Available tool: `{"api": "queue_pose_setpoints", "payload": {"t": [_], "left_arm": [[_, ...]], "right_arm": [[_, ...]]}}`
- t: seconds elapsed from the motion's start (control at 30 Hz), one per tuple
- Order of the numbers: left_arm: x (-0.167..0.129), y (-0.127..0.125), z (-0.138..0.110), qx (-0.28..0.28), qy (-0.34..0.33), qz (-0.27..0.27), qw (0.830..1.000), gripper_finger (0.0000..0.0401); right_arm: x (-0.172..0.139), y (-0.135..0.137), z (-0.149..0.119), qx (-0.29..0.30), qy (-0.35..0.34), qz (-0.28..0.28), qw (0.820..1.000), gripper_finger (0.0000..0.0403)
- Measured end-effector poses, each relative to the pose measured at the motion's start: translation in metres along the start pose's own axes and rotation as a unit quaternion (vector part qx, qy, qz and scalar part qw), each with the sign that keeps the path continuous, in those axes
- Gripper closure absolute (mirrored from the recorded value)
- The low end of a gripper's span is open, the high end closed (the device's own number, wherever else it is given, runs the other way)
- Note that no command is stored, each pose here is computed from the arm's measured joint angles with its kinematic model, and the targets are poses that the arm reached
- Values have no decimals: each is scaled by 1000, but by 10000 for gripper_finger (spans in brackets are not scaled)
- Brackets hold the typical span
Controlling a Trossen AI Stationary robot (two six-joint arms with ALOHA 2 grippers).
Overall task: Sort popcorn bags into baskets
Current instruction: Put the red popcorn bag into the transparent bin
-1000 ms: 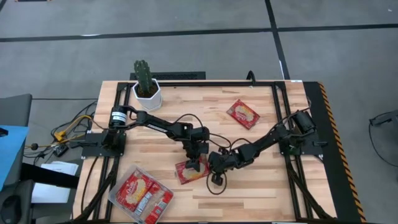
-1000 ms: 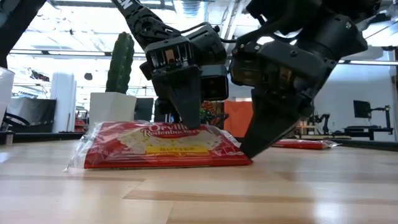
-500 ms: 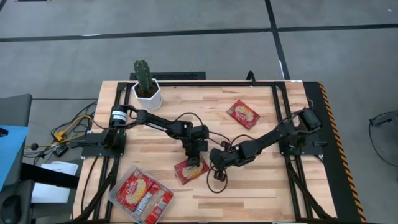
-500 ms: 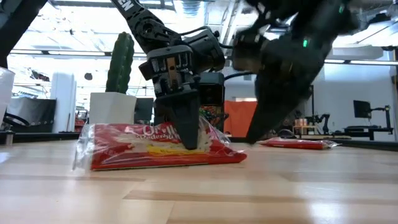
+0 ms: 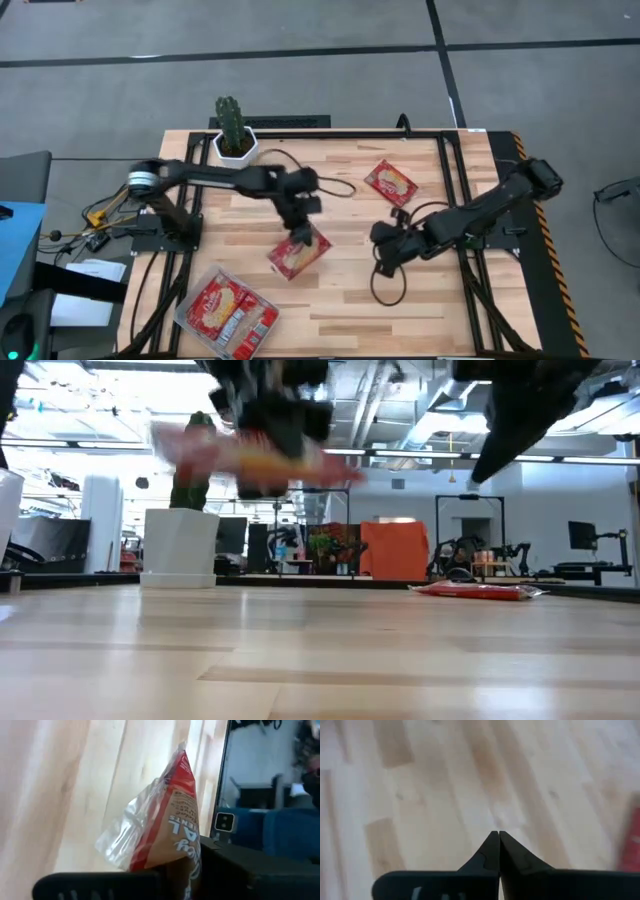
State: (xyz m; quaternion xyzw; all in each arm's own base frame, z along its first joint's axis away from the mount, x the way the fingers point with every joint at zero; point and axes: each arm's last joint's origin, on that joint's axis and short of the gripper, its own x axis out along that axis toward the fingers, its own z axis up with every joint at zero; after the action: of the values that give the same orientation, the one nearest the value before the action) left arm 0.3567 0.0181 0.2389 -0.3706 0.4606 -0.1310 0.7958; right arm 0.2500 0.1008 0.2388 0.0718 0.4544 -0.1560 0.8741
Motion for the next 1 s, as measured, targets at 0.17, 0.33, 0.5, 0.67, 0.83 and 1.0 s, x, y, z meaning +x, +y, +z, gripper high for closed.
{"api": "queue_pose_setpoints", "payload": {"t": [0.17,0.33,0.5,0.67,0.83,1.0], "left_arm": [[-52,-54,-41,-4,-27,73,997,393],[-81,-95,-97,-56,-83,126,987,381],[-81,-109,-157,-155,-113,120,974,380],[-66,-113,-207,-200,-126,96,967,391],[-46,-112,-237,-220,-121,77,965,374],[-25,-112,-249,-229,-126,36,965,380]], "right_arm": [[-10,-8,-1,7,-5,-17,1000,379],[-8,-7,-1,6,-10,-21,1000,365],[-4,-5,-1,5,-11,-23,1000,371],[0,-2,-2,-2,-9,-23,1000,384],[2,-2,-2,-11,-7,-25,1000,382],[3,-4,0,-6,-6,-28,1000,369]]}}
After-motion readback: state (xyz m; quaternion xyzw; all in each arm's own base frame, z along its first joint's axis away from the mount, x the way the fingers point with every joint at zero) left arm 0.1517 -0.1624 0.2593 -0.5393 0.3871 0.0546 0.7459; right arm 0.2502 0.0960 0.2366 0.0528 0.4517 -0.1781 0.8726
